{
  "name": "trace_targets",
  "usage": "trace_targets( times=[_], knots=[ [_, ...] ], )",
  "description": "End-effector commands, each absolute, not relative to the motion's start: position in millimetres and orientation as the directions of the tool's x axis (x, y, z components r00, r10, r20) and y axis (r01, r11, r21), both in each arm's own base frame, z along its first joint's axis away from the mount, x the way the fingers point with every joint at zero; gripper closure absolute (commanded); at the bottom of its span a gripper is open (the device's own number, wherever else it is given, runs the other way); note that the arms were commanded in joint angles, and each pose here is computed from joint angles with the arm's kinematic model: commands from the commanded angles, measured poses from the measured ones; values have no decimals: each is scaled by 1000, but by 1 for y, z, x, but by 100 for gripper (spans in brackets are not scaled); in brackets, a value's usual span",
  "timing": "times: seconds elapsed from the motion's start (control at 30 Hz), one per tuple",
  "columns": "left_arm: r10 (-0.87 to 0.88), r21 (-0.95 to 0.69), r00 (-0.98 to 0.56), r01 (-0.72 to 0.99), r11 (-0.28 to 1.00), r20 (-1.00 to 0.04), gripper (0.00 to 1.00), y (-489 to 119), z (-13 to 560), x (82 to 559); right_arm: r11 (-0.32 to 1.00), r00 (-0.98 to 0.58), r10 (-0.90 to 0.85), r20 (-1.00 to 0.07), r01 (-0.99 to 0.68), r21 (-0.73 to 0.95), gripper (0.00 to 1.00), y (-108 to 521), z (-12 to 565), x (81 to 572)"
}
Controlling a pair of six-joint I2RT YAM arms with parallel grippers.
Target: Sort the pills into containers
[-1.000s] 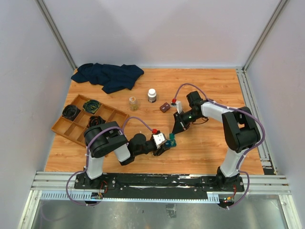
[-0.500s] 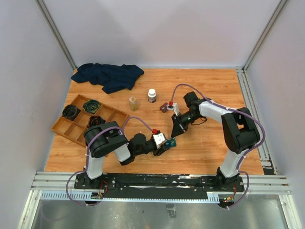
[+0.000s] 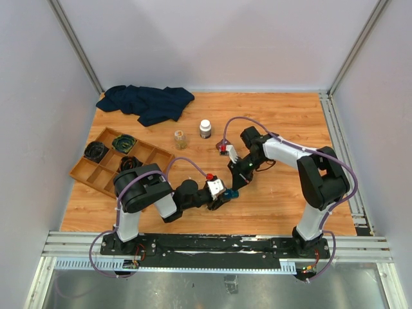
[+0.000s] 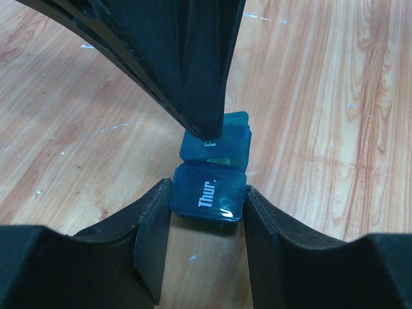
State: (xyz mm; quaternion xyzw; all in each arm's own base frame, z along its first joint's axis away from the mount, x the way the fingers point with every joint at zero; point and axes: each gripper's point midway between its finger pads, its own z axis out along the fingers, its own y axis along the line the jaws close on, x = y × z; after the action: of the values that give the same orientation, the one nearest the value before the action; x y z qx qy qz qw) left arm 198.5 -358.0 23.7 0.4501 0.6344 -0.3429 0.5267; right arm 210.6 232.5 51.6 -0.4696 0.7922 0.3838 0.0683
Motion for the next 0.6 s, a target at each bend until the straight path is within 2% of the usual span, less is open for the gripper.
trace_targets(
  times=[0.0,0.57],
  knots=[
    [217,56,-25,932,359,-976,92,-361,24,198,268,-490,-753,-439,-838,475,100,226,52,212],
    [210,69,-17,916,395,-978,92,-359,28,204,249,-413,-833,-368,-874,417,99,227,36,203]
  ],
)
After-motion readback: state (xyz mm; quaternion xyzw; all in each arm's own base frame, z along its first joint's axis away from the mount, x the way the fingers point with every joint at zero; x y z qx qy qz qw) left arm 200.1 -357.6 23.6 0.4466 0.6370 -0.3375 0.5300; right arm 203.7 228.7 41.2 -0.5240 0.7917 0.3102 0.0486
